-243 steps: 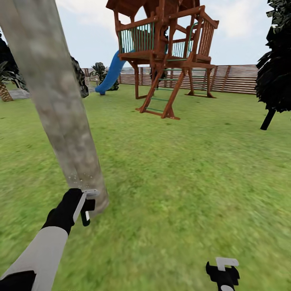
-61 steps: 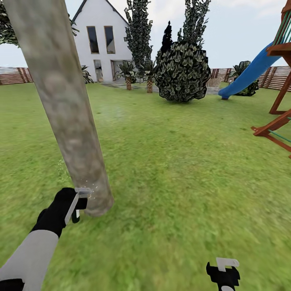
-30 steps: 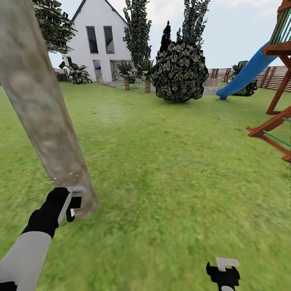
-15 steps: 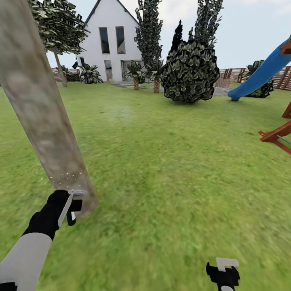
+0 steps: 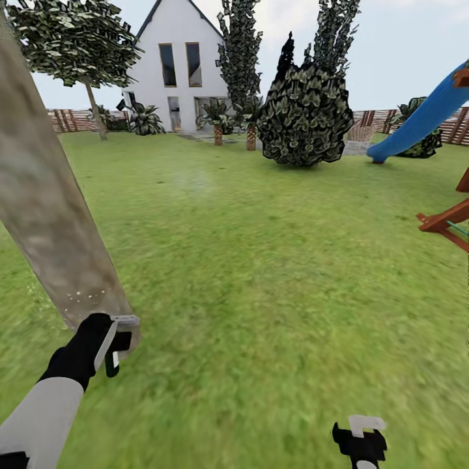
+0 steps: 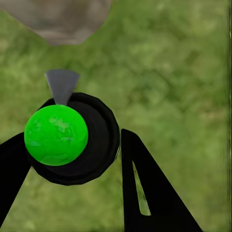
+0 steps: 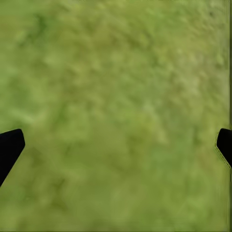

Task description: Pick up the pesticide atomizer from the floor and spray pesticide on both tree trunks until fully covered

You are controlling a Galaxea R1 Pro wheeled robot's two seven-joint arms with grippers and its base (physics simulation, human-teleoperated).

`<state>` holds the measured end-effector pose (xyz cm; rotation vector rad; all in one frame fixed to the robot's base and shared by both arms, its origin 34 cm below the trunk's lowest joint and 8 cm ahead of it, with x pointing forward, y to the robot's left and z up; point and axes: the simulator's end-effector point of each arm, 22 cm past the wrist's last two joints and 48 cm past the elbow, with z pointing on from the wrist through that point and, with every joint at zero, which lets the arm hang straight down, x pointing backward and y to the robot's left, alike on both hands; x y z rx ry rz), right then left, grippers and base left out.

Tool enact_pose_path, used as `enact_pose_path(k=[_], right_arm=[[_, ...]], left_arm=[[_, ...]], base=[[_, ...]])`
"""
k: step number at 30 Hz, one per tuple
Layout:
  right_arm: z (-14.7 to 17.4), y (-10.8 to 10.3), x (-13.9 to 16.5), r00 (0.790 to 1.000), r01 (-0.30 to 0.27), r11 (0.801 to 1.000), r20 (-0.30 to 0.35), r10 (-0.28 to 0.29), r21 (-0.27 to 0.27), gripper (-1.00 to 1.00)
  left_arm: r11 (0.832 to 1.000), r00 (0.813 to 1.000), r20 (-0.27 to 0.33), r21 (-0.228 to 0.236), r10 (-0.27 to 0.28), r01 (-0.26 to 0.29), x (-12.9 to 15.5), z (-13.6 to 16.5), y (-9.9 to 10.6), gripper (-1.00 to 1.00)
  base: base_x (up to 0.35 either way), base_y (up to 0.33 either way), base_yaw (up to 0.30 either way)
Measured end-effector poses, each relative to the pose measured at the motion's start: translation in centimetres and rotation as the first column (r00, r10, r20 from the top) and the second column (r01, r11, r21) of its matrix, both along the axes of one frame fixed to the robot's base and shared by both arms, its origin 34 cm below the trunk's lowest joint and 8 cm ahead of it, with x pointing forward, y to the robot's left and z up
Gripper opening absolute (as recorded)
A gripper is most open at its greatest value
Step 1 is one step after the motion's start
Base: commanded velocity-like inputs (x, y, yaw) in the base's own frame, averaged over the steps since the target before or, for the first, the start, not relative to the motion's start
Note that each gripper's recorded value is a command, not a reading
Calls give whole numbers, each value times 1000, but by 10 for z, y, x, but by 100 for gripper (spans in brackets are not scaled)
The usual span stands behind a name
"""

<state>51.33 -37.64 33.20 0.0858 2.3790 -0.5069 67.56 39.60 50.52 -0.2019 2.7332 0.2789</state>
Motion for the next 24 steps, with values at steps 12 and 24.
enact_pose_path(k=[12, 24], right_arm=[[0, 2, 0, 1000, -2, 1000, 0, 2, 2, 100], [-1, 2, -1, 1000, -2, 1000, -2, 2, 2, 100]], left_arm=[[998, 998, 1, 5, 58, -58, -6, 0, 23, -100], [995, 994, 42, 32, 97, -98, -19, -20, 38, -100]], base=[[22, -274, 251], [140, -122, 276]])
